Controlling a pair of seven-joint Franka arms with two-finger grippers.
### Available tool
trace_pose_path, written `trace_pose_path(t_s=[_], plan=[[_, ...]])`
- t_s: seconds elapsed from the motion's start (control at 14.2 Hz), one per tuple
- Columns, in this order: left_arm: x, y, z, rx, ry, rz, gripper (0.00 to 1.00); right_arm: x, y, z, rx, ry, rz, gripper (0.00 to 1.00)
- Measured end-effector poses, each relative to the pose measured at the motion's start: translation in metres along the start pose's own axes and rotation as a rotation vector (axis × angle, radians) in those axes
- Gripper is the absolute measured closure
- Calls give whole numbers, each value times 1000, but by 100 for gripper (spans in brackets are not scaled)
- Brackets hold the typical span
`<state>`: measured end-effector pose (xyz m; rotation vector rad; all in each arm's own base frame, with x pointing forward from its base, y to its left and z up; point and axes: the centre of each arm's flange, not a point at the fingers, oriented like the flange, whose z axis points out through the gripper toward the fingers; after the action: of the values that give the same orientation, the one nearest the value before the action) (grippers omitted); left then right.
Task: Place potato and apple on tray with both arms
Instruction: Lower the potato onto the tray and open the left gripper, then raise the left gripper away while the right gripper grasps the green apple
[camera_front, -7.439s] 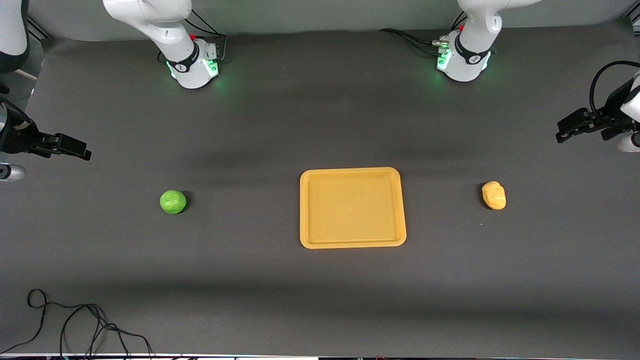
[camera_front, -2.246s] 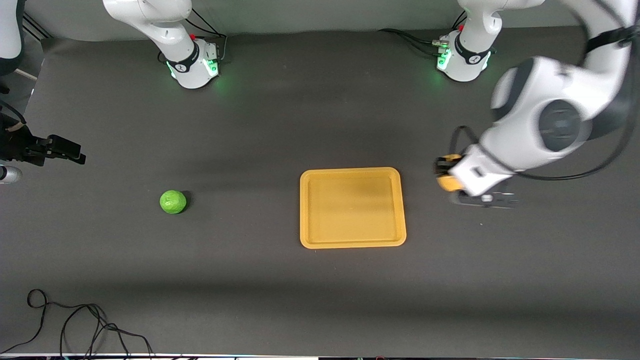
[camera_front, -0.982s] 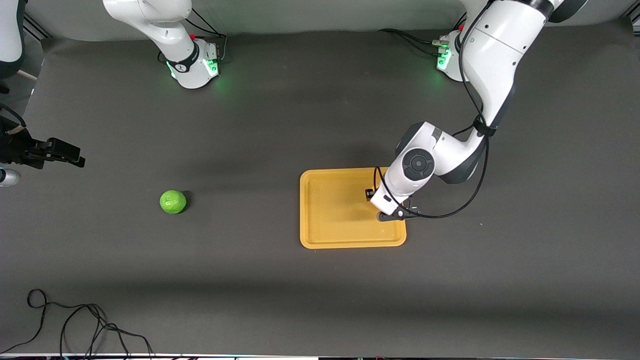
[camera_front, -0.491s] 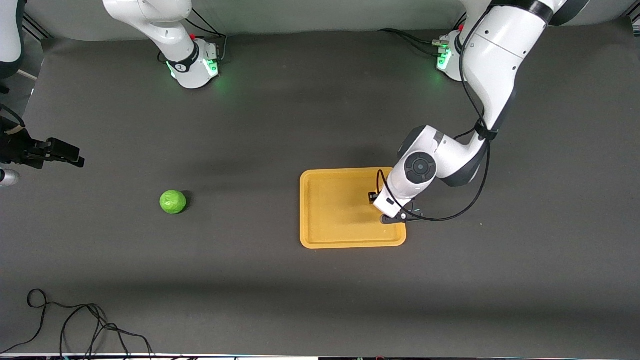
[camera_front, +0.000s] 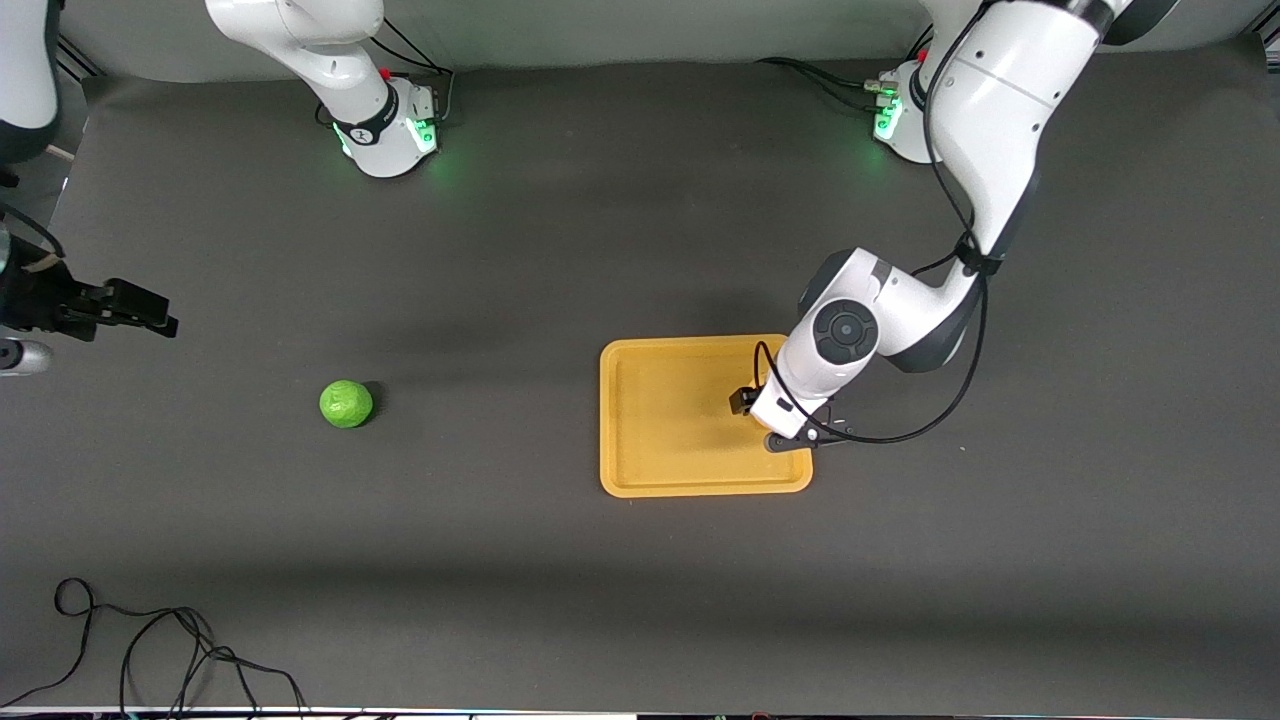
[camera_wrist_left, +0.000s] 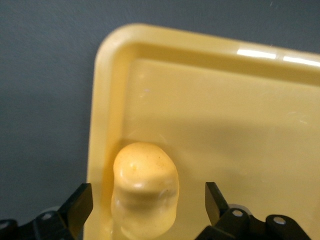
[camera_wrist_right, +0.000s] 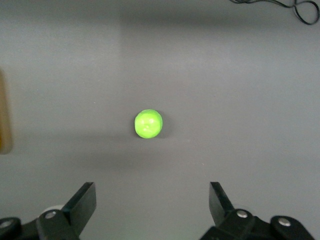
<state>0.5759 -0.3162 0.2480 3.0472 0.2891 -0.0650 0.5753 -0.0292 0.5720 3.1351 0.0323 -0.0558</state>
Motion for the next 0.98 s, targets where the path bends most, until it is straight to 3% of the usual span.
trace_pose_path(t_s=[0.28,0.56,0.7,0.98], plan=[[38,-37,-109,47,17,-55,0,-16,-19,45,3,55,-33,0],[75,-111,-214,88,-25,64,0,-29,-23,143,11,114,-30,0],[90,-168,-243,61,-60,79,0,-33,-26,194,9,119,-33,0],[95,-263,-278,47,-60,113,0,-21,-29,276,2,96,-37,0]])
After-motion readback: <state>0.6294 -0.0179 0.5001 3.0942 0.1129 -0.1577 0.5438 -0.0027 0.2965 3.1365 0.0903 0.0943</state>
